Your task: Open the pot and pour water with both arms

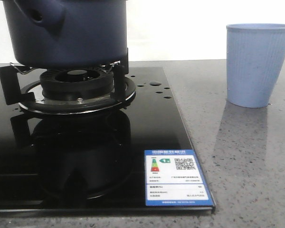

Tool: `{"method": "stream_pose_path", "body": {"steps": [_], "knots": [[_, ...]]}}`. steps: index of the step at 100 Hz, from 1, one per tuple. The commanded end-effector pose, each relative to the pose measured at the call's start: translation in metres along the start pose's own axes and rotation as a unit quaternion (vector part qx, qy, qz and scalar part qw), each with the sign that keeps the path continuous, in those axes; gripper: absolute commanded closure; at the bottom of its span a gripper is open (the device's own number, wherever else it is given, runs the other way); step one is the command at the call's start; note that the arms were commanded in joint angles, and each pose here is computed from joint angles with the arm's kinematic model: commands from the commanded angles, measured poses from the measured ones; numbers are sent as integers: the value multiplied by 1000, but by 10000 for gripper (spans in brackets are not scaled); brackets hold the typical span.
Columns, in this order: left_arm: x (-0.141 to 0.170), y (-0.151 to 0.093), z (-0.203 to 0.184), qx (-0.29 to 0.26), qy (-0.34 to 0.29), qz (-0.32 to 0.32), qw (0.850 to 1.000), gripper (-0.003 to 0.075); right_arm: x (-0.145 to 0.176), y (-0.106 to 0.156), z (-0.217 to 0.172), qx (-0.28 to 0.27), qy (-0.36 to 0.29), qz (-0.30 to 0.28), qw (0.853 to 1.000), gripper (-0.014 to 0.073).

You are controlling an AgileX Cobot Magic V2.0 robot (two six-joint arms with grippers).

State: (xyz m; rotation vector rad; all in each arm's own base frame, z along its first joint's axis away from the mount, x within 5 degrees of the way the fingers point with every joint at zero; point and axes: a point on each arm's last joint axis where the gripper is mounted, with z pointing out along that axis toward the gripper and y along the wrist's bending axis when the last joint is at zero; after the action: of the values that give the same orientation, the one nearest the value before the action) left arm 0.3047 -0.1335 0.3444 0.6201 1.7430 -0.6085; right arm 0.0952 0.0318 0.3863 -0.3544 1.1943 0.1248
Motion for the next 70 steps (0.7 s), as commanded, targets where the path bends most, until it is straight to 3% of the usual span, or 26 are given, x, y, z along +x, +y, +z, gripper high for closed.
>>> {"method": "stream_pose_path", "body": {"steps": [1,8,18,27,37,54,70], "knots": [[-21,-3,-11,-4,-48,-31,998,85,-10,0,1,-5,-20,4,1000,665],[-28,-7,-18,-3,-63,-31,998,55,-9,-1,1,1,-14,4,1000,665],[-48,-15,-45,-10,-101,-19,995,106,-5,-6,1,25,7,3,1000,665],[-63,-22,-78,-36,-140,-27,989,229,0,-9,-1,48,28,4,998,665],[-67,-31,-125,-97,-185,-23,978,449,9,-8,-7,53,39,5,998,665],[-22,-49,-182,-178,-203,-28,962,741,40,1,-25,46,65,11,997,665],[38,-63,-215,-215,-210,-34,953,740,57,12,-41,23,54,13,998,665]]}}
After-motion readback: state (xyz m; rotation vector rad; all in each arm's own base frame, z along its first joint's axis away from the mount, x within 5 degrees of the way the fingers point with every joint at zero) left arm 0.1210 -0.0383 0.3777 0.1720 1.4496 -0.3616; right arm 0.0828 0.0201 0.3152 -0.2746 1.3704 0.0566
